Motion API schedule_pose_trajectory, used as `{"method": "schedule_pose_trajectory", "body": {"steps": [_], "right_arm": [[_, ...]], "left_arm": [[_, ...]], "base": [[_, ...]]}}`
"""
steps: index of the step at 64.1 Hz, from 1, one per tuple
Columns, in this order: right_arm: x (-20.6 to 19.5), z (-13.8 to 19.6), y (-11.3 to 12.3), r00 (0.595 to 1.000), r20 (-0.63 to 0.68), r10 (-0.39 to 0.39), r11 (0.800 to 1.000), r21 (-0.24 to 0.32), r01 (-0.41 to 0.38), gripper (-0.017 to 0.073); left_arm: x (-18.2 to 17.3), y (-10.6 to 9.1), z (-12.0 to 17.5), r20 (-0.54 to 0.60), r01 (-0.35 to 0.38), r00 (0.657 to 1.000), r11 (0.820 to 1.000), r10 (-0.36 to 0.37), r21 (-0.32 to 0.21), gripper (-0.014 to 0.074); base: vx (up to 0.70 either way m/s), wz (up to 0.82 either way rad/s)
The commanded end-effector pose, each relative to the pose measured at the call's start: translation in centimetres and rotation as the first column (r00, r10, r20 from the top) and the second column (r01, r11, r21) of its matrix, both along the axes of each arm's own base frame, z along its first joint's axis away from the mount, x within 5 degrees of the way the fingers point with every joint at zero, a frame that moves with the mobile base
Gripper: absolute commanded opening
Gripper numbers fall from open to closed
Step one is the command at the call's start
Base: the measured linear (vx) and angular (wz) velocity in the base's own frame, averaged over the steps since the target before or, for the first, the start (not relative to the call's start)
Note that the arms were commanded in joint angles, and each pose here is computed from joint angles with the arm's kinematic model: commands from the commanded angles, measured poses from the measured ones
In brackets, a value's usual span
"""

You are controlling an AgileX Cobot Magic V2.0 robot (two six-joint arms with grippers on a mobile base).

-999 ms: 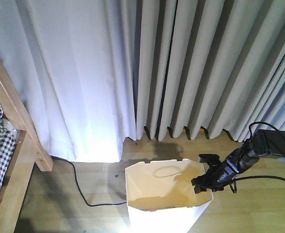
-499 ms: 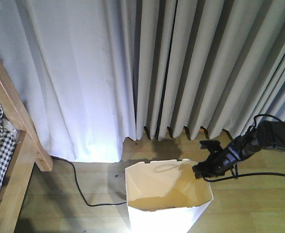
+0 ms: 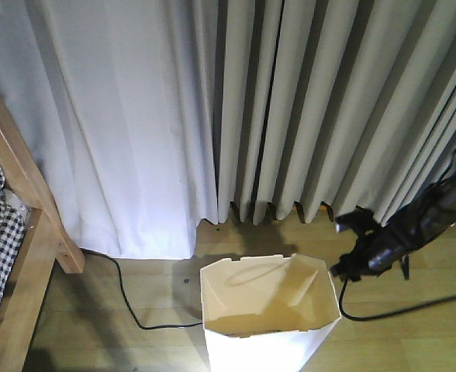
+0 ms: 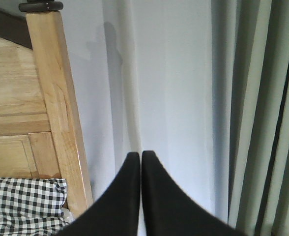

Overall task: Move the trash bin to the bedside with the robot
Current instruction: 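Open the right gripper and lift it away from the bin rim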

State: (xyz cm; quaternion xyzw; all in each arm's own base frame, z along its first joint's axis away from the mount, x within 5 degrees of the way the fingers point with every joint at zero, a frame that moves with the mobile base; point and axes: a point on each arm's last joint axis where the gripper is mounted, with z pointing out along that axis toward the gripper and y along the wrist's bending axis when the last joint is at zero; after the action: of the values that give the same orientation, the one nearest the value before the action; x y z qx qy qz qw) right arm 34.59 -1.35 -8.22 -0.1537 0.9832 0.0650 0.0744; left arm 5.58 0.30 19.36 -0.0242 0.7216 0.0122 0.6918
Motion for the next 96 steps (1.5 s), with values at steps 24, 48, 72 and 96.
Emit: {"method": "schedule_pose_trajectory", "body": {"steps": [24,48,72,96], "right_arm": [[-2.7,24.0,0.4,0.863,0.490,-0.125,0.992,0.067,0.106,0.0416],[-12.0,36.8,1.0,0.528,0.817,-0.232,0.972,0.182,0.145,0.0416],[-22.2,38.3,1.9,0.272,0.921,-0.279,0.960,0.264,0.092,0.0416],[-26.5,35.6,1.6,0.120,0.947,-0.298,0.950,0.282,0.134,0.0412]], "left_arm": [[-0.1,0.0,1.4,0.098,0.003,0.995,1.000,-0.003,-0.004,-0.0006],[-0.1,0.0,1.4,0.098,0.003,0.995,1.000,-0.003,-0.004,-0.0006],[-0.1,0.0,1.4,0.098,0.003,0.995,1.000,-0.003,-0.004,-0.0006],[-0.1,0.0,1.4,0.098,0.003,0.995,1.000,-0.003,-0.004,-0.0006]], "base": [[0.00,0.00],[0.00,0.00],[0.00,0.00],[0.00,0.00]]}}
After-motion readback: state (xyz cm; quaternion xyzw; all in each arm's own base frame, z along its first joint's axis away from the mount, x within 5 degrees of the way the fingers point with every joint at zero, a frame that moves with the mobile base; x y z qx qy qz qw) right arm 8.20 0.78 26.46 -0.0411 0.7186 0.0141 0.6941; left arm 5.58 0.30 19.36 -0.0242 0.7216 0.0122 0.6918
